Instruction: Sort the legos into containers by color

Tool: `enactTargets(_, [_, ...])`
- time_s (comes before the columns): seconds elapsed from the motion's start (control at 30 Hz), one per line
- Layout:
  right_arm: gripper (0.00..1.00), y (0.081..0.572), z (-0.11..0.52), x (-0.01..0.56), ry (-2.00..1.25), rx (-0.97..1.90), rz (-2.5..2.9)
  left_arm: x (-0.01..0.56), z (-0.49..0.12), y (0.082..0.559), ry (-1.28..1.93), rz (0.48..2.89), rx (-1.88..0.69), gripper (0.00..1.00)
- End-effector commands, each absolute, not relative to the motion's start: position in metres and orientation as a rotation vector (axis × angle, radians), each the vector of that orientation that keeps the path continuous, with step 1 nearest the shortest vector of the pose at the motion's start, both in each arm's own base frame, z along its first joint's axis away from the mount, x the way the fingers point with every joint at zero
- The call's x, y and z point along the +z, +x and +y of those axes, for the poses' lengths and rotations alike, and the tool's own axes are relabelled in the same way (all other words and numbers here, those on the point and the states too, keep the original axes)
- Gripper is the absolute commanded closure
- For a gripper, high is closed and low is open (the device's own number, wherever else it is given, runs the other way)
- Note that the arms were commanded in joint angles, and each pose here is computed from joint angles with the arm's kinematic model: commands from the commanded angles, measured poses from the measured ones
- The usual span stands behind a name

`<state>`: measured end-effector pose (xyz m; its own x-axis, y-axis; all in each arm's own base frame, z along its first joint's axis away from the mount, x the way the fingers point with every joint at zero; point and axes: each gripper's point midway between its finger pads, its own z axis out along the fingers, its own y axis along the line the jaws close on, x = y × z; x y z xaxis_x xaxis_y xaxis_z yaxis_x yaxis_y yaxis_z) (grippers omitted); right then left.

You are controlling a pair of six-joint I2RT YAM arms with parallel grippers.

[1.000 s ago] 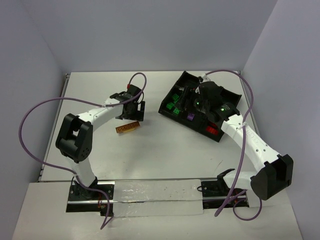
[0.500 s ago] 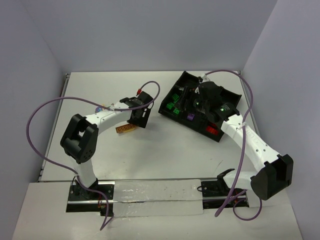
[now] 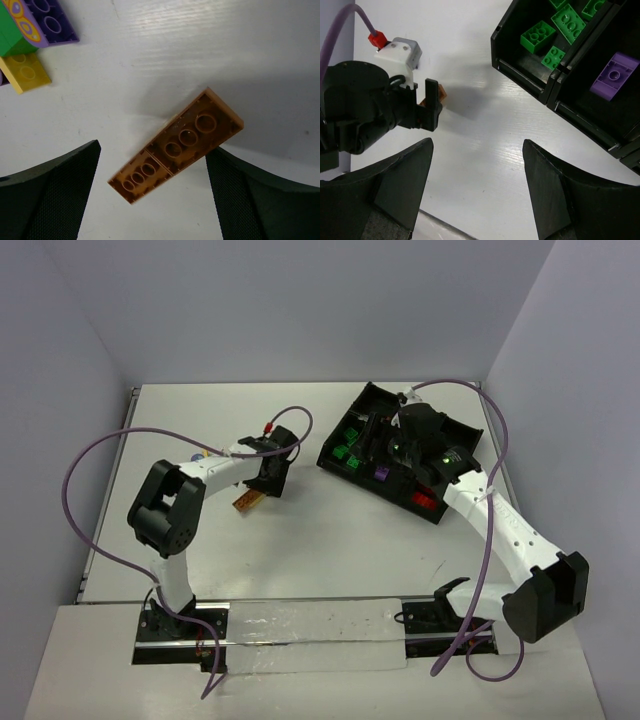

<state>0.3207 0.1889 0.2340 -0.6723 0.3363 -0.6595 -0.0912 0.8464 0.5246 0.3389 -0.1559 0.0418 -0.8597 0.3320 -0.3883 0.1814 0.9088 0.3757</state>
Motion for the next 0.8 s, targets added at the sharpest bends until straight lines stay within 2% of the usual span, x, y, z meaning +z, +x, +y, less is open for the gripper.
enactTargets(0.0, [0.2, 0.317, 0.19, 0.244, 0.173, 0.692, 2.178, 0.05, -0.152, 0.356, 0.249, 2.59, 0.366, 0.12])
enactTargets(0.17, [0.2, 0.316, 0.19, 0.245, 0.172, 0.696, 2.18, 0.05, -0.15, 0.356, 0.193, 2.611, 0.277, 0.27])
enactTargets(0.27, [0.2, 0.317, 0.19, 0.245, 0.172, 0.698, 2.177, 0.046, -0.153, 0.353, 0.165, 2.642, 0.198, 0.32])
enactTargets(0.4, [0.2, 0.317, 0.191, 0.245, 0.17, 0.701, 2.179, 0.043, -0.153, 0.349, 0.104, 2.673, 0.177, 0.32])
enactTargets(0.5, [0.2, 0.317, 0.192, 0.243, 0.169, 0.704, 2.183, 0.044, -0.154, 0.347, 0.072, 2.679, 0.165, 0.39])
enactTargets(0.7, [0.2, 0.316, 0.192, 0.243, 0.167, 0.701, 2.185, 0.05, -0.152, 0.344, 0.018, 2.669, 0.161, 0.62])
enactTargets(0.73, [0.2, 0.316, 0.193, 0.242, 0.165, 0.702, 2.186, 0.054, -0.152, 0.344, 0.008, 2.664, 0.161, 0.71])
enactTargets(0.77, [0.2, 0.316, 0.193, 0.242, 0.163, 0.703, 2.186, 0.059, -0.153, 0.344, 0.005, 2.664, 0.149, 0.84])
